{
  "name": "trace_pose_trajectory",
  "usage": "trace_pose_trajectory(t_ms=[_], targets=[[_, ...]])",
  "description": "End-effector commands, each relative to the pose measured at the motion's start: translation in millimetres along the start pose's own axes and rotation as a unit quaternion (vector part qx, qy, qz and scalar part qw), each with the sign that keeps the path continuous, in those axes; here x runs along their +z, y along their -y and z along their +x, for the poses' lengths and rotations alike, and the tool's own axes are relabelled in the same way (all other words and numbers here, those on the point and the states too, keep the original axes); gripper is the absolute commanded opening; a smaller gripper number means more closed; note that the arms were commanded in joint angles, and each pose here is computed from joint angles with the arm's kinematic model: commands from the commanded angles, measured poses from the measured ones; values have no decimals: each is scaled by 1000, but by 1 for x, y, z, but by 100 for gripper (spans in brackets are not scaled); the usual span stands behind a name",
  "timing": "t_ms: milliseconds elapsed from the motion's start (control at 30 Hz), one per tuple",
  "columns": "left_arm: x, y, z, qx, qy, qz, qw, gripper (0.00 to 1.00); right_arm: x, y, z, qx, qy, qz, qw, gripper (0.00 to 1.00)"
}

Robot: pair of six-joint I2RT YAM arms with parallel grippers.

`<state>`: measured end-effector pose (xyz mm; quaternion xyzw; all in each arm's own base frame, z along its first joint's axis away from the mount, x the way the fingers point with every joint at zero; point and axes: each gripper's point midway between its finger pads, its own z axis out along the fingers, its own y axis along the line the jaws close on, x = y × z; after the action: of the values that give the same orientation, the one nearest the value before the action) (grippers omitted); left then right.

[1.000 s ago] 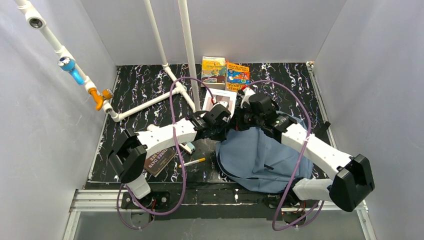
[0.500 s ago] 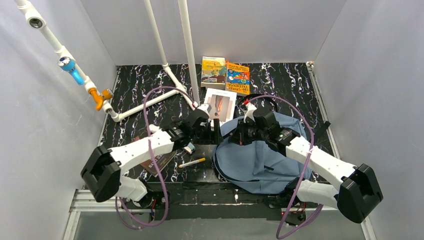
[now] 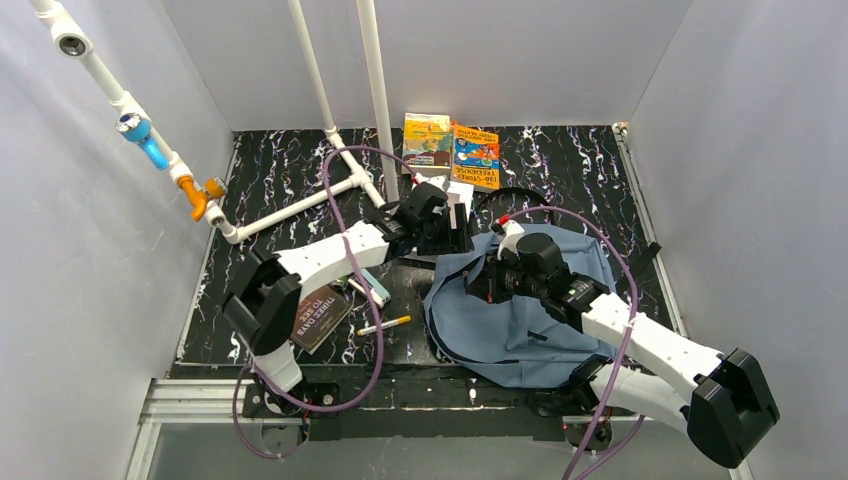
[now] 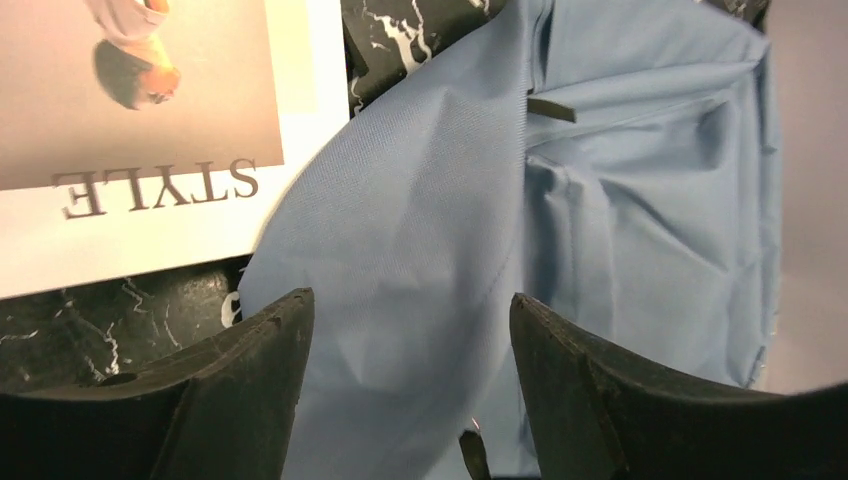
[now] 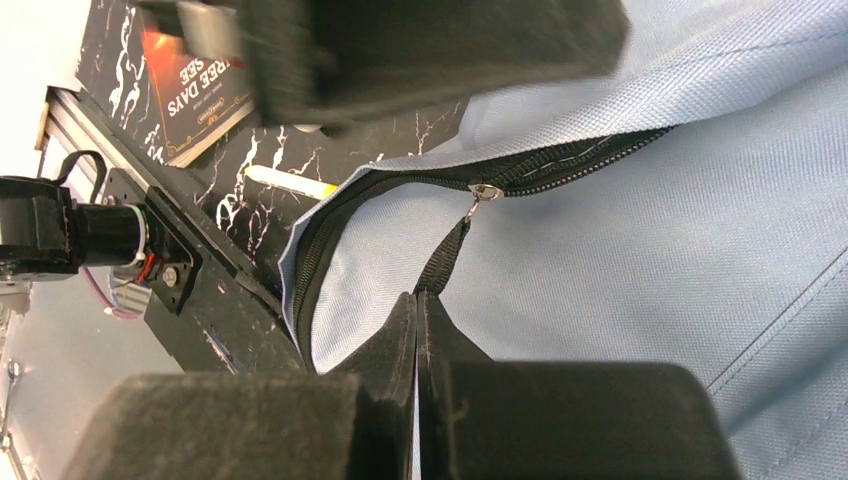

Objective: Pack the student bag
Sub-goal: Unzip the student bag at the center of the board.

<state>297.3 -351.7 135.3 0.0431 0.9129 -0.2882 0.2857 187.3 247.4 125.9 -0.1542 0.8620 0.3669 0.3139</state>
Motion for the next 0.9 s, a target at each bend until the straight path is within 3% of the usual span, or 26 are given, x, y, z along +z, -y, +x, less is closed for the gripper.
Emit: trace_pose_trajectory(t_ms=[0,200,300,400,533,667,800,867], targets=[[10,14,-1,17,-30,22,999,66,-2,-10,-15,-11,38,-18,999,1],[24,23,10,37,-60,56,996,44,-1,-9,-19,-34,32,-13,999,1],[30,23,14,38,-71,59,995,19,1,-12,-23,-48,28,-14,998,1],[37,15,15,45,-77,41,995,0,3,-19,-27,-67,27,-15,997,1],[42,17,12,50,-79,39,995,0,14,-57,-8,-129,0,-42,991,1],[36,19,2,60,-61,38,996,0,20,-103,51,-165,-46,-91,981,1],[32,19,-7,62,-50,41,996,0,16,-106,130,-169,-109,-91,975,1],[30,20,-9,64,-49,42,996,0,8,-102,150,-160,-123,-82,976,1]])
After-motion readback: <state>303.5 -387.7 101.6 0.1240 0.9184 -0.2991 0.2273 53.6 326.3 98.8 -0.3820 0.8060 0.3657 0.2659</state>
